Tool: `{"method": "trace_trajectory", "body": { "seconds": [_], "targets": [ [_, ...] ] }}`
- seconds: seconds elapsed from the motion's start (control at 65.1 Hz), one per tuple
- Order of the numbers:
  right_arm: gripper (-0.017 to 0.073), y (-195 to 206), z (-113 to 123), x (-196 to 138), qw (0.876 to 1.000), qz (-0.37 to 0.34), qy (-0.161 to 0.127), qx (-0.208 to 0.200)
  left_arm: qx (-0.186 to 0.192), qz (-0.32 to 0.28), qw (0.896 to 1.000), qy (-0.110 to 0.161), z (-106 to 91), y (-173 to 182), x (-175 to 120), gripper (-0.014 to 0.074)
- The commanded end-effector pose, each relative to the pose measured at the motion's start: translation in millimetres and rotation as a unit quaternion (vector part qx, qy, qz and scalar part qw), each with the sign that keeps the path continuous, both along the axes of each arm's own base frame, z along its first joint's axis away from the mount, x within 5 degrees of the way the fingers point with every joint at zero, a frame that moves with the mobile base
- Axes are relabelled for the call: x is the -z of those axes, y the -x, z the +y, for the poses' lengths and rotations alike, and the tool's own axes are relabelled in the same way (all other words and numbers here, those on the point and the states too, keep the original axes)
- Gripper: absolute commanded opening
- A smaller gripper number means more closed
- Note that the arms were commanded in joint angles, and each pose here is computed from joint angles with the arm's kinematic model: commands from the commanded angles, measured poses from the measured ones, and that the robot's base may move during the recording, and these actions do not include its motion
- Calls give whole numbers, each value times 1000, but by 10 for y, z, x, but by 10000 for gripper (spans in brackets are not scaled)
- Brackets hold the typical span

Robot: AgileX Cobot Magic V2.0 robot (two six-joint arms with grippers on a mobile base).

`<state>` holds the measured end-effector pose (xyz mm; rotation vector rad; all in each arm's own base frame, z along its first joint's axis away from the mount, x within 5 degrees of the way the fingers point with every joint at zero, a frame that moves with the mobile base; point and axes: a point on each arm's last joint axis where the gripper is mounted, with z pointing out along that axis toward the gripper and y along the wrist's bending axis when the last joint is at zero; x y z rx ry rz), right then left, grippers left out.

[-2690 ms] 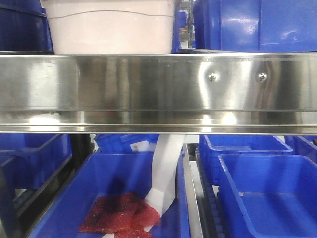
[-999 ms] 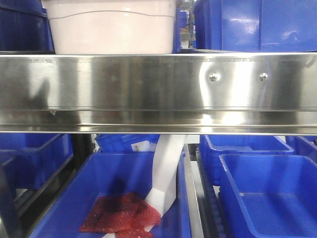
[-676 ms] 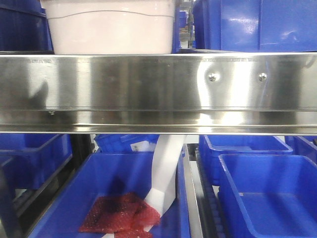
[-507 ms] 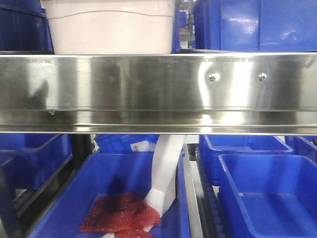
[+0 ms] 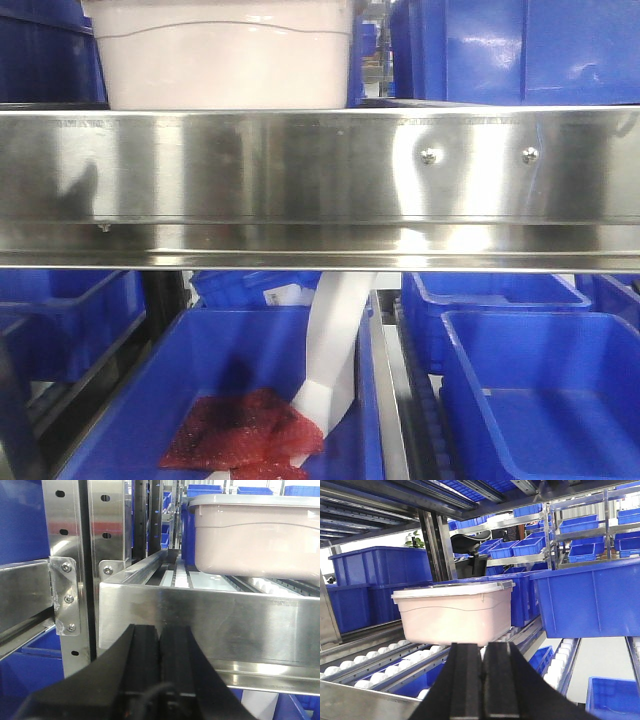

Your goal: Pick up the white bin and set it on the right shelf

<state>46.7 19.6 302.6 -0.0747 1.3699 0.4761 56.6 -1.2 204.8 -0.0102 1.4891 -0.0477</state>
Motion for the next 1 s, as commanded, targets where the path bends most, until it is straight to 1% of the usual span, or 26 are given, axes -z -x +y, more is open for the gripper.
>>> {"method": "trace_trajectory", "body": {
  "seconds": [0.0, 0.046, 0.092, 0.154, 0.169, 0.184, 0.2, 0.215, 0.292, 0.415, 0.43, 0.446, 0.476, 0.538, 0.584, 0.738, 0.907, 0.984],
  "targets": [
    [77, 2, -37, -107, 1000, -21, 4, 23, -3, -40, 999, 11, 8, 9, -21, -117],
    [77, 2, -29, -99, 999, -25, 30, 25, -3, -40, 999, 11, 8, 9, -21, -118],
    [77, 3, -11, -78, 997, -25, 65, 22, -3, -40, 999, 11, 8, 9, -21, -117],
    [77, 0, -6, -58, 995, -23, 93, 25, -3, -40, 999, 11, 8, 9, -21, -117],
    [77, -2, -9, -53, 994, -24, 105, 28, -3, -40, 999, 11, 8, 9, -21, -117],
    [77, -3, -11, -51, 994, -21, 101, 29, -3, -40, 999, 11, 8, 9, -21, -117],
    [77, -5, -16, -48, 993, -23, 111, 33, -3, -40, 999, 11, 8, 9, -21, -117],
    [77, -7, -19, -46, 994, -19, 104, 34, -3, -40, 999, 11, 8, 9, -21, -117],
    [77, -18, -50, -36, 993, -9, 100, 56, -3, -40, 999, 11, 8, 9, -21, -117],
    [77, -36, -114, -12, 991, 15, 79, 105, -3, -40, 999, 11, 8, 9, -21, -118],
    [77, -38, -122, -8, 990, 16, 86, 113, -3, -40, 999, 11, 8, 9, -21, -117],
    [77, -41, -129, -2, 989, 20, 82, 118, -3, -40, 999, 11, 8, 9, -21, -118],
    [77, -47, -146, 17, 987, 25, 86, 134, -3, -40, 999, 11, 8, 9, -21, -118],
    [77, -66, -176, 72, 981, 33, 101, 162, -3, -40, 999, 11, 8, 9, -21, -118],
    [77, -82, -193, 128, 978, 40, 106, 177, -3, -40, 999, 11, 8, 9, -21, -118],
    [77, -107, -237, 377, 969, 59, 107, 213, -3, -40, 999, 11, 8, 9, -21, -117],
    [77, -65, -264, 673, 964, 35, 102, 245, -3, -40, 999, 11, 8, 9, -21, -118],
    [77, -60, -269, 823, 963, 29, 92, 250, -3, -40, 999, 11, 8, 9, -21, -118]
  ]
}}
